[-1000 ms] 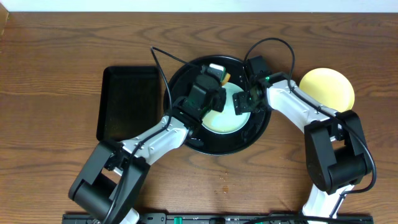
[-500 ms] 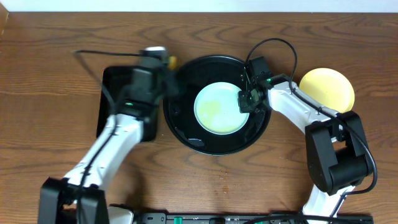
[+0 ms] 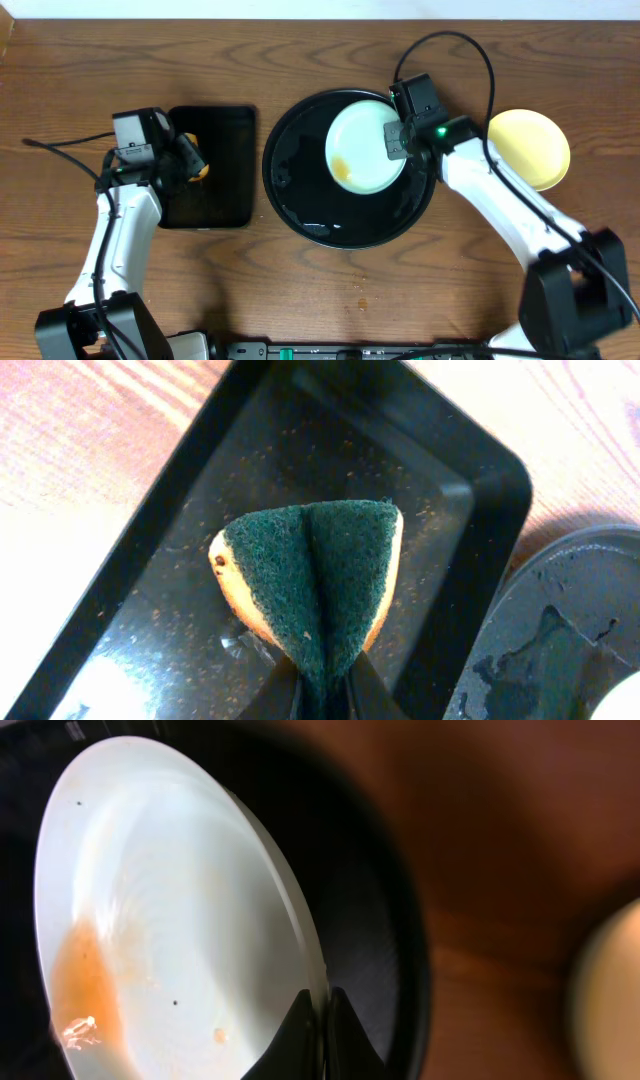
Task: Clean dirty plates on tray and stack at the side
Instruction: 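Return the sponge to the black tray with the left gripper, then lift the green plate off the round tray with the right gripper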
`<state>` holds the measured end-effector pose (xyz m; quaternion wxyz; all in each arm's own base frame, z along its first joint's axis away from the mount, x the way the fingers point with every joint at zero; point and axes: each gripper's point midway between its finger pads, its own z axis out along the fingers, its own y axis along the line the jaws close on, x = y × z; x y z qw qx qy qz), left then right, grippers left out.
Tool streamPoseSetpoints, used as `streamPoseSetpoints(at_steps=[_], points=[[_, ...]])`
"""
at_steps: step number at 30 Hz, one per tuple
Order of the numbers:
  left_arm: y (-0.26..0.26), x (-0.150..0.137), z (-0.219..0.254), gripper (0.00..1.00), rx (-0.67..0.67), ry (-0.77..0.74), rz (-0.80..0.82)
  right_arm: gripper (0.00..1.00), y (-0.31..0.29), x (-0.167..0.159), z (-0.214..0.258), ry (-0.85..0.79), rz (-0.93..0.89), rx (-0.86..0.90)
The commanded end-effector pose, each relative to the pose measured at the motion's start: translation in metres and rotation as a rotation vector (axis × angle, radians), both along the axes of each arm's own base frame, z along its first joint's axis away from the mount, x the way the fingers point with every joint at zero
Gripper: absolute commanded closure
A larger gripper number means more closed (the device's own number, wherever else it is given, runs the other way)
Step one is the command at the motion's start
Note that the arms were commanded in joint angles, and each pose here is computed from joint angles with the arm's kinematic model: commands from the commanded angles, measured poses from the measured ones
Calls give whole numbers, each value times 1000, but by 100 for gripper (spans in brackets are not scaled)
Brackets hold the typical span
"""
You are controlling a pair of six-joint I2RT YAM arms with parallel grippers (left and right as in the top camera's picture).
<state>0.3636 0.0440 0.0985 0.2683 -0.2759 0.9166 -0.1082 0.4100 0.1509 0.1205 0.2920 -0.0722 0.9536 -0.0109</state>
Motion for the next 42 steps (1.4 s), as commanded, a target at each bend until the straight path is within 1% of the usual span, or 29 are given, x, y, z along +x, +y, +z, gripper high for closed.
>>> streamPoseSetpoints(at_steps=[1, 5, 10, 17, 22, 26, 31, 33, 35, 37, 42], points=[[0, 1, 9, 91, -25, -20, 4, 99, -5, 4, 57, -189, -35, -127], [0, 1, 7, 91, -25, -13, 4, 99, -2, -4, 93, -333, -65, -271], [1, 0, -4, 91, -23, 16, 5, 99, 13, -16, 128, -489, -85, -458], [0, -1, -28, 91, -29, 81, -8, 99, 34, -28, 163, -636, -119, -540], [0, -3, -43, 91, -35, 122, -14, 99, 41, -31, 176, -678, -120, -571], [0, -2, -47, 91, -33, 127, -19, 99, 43, -30, 179, -691, -122, -563], [-2, 1, -47, 91, 14, 111, -102, 99, 47, -26, 190, -726, -122, -552], [-5, 3, -50, 89, 30, 108, -138, 99, 52, -23, 199, -749, -97, -577], [-9, 4, -53, 89, 47, 110, -179, 99, 61, -19, 206, -762, -29, -618], [-13, 5, -55, 89, 64, 110, -221, 99, 69, -18, 207, -760, 40, -666], [-17, 9, -54, 88, 82, 92, -255, 99, 76, -21, 197, -734, 84, -704]])
